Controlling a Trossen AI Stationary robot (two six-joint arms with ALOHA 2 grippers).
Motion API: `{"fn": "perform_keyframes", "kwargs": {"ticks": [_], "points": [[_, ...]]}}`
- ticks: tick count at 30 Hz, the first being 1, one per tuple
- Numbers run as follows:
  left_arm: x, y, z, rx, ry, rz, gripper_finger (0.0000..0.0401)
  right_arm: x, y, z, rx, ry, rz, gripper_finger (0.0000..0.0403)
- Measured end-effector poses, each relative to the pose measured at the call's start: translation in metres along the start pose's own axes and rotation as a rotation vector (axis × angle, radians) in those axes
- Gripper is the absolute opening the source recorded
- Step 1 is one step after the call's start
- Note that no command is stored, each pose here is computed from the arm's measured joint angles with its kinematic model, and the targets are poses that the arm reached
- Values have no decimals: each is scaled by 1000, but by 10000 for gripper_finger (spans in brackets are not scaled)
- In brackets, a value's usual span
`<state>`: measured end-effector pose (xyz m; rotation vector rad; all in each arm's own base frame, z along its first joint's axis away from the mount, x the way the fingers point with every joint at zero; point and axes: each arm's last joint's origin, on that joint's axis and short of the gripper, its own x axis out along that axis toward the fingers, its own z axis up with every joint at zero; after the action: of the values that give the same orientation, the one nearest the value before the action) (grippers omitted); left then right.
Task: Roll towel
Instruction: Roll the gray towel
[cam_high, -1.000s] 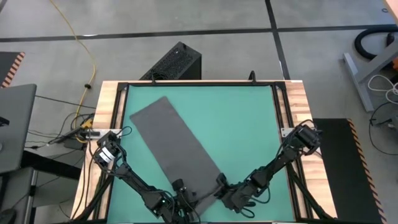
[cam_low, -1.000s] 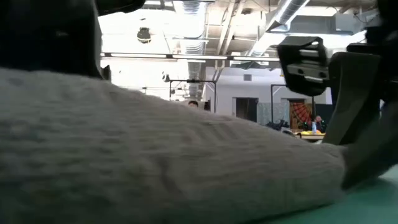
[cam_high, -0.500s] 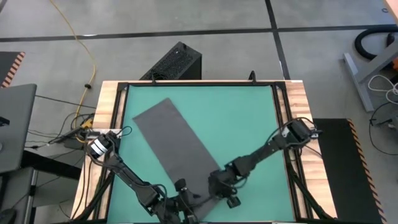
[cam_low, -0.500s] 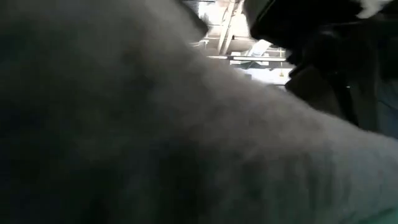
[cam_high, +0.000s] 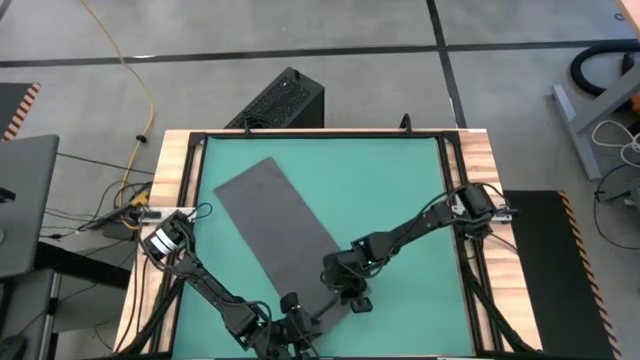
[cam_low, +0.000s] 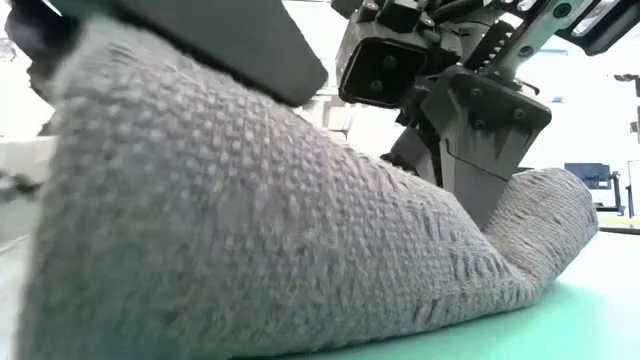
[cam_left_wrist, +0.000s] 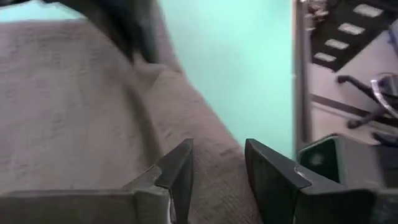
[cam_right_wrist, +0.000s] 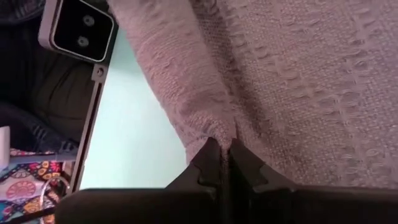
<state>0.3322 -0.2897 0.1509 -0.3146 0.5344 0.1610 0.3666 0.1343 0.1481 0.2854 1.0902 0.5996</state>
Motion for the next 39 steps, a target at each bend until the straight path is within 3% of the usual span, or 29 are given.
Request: {"fn": "perform_keyframes", "kwargs": {"ticks": [4, 10, 15, 20, 22, 28, 34, 39], "points": [[5, 0, -2, -29, 16, -19, 132, 0, 0, -2, 16, 22, 1, 32], [25, -1, -25, -62, 58, -85, 123, 0, 2, -2, 28, 29, 28, 45], [29, 2, -33, -76, 61, -45, 76, -1, 3, -3, -40, 40, 76, 72], [28, 4, -36, -46, 67, -6, 12, -8, 2, -5, -28, 133, 163, 102], [28, 7, -38, -57, 91, 12, 6, -10, 1, -7, -27, 167, 172, 109], [30, 11, -37, -80, 101, 32, 2, -20, 5, -6, -64, 151, 126, 111], [34, 14, -34, -88, 107, 38, 1, -63, 28, -3, -176, 91, 44, 111], [32, 12, -35, -85, 83, 45, 0, -94, 52, -38, -266, 33, -25, 111]]}}
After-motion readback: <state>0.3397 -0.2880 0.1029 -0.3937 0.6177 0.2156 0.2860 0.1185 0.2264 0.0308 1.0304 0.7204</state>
